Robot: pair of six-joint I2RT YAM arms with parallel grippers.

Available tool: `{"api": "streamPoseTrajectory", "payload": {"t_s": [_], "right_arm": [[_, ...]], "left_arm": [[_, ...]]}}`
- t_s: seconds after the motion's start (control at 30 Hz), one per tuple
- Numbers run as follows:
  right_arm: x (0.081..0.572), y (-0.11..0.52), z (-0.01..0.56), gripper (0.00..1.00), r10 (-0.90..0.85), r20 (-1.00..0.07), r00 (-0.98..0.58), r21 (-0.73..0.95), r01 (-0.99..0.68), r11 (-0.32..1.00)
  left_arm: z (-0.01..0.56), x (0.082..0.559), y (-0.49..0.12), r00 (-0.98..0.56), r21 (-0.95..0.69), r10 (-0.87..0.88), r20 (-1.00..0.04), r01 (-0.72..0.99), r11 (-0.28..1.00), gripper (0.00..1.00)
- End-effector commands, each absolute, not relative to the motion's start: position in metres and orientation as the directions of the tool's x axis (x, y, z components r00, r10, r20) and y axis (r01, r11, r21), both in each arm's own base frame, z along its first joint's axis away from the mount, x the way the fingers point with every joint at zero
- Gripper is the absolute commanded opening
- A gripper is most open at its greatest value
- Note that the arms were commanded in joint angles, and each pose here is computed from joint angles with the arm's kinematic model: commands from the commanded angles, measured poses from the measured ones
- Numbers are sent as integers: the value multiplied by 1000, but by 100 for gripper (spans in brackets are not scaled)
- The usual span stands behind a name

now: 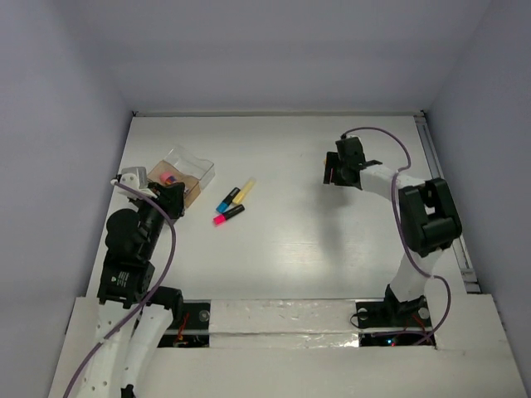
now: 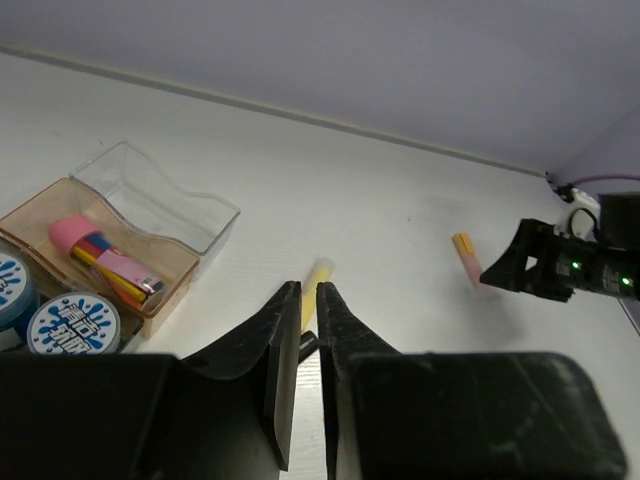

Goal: Sort the stationery into containers
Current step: Pick up the pen from the center of the board.

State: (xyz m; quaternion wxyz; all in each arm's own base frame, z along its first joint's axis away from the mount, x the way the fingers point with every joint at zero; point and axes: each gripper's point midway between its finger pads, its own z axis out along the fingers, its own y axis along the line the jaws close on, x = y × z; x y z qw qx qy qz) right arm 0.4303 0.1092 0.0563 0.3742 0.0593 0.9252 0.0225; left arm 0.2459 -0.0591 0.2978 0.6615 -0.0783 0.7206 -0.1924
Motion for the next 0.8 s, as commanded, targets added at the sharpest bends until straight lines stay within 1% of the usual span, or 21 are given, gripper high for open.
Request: {"api": "streamPoseTrajectory", "payload": {"t_s": [0.0, 0.07, 0.13, 0.17, 0.2, 0.23, 0.27, 0.3, 0.33, 0.37, 0.4, 0.5, 0.53, 0.57, 0.6, 0.63, 0.67, 0.7, 0.77], "right_arm": [[452, 125, 66, 69, 77, -680, -730, 77, 33, 996], [457, 123, 50, 68, 72, -660, -748, 53, 49, 997], [463, 131, 48, 64, 68, -644, -762, 75, 25, 997], [463, 133, 34, 62, 64, -618, -783, 70, 26, 997], [461, 133, 28, 52, 60, -595, -802, 68, 25, 997], [466, 135, 29, 46, 65, -595, -801, 72, 28, 997], [465, 136, 22, 39, 64, -582, -811, 68, 29, 997], [465, 137, 20, 12, 66, -579, -813, 74, 28, 997], [465, 137, 20, 5, 72, -578, -813, 79, 32, 996], [465, 137, 21, 4, 76, -582, -809, 83, 34, 996], [465, 147, 34, 4, 66, -612, -788, 97, 8, 995], [466, 199, 80, 3, 15, -706, -708, 138, -117, 983], [456, 234, 92, 2, -28, -721, -692, 149, -194, 970], [453, 257, 104, 3, -46, -740, -671, 160, -242, 957], [455, 284, 129, 2, -50, -773, -632, 183, -297, 937], [452, 306, 134, 3, -58, -783, -619, 194, -332, 923], [439, 339, 141, 3, -80, -793, -604, 210, -394, 895], [440, 364, 162, 2, -59, -817, -573, 249, -443, 861], [429, 405, 160, 2, -52, -814, -579, 301, -496, 814]], "left_arm": [[307, 243, -77, -108, -367, -351, -930, 242, 898, 10], [307, 242, -79, -115, -364, -346, -931, 247, 898, 11], [307, 238, -85, -120, -360, -339, -933, 272, 892, 11], [309, 238, -85, -117, -358, -339, -934, 272, 893, 12], [309, 237, -87, -119, -355, -335, -935, 284, 891, 12], [310, 236, -89, -117, -354, -334, -935, 289, 889, 13], [311, 235, -88, -113, -353, -335, -935, 287, 890, 13], [312, 235, -87, -109, -352, -335, -936, 283, 892, 14], [311, 235, -89, -113, -352, -333, -936, 289, 890, 14], [312, 234, -88, -111, -351, -333, -937, 289, 891, 15], [312, 233, -91, -115, -352, -333, -936, 298, 887, 16], [311, 234, -91, -118, -353, -333, -935, 289, 890, 17], [312, 234, -89, -114, -355, -336, -935, 281, 892, 17], [312, 235, -87, -109, -356, -339, -934, 267, 895, 17], [314, 235, -85, -103, -356, -341, -934, 262, 897, 17], [314, 235, -84, -102, -358, -343, -934, 258, 898, 18], [315, 235, -83, -96, -359, -346, -933, 250, 899, 18], [316, 235, -82, -93, -359, -347, -933, 247, 900, 18], [315, 236, -79, -90, -363, -352, -932, 227, 904, 18]]}}
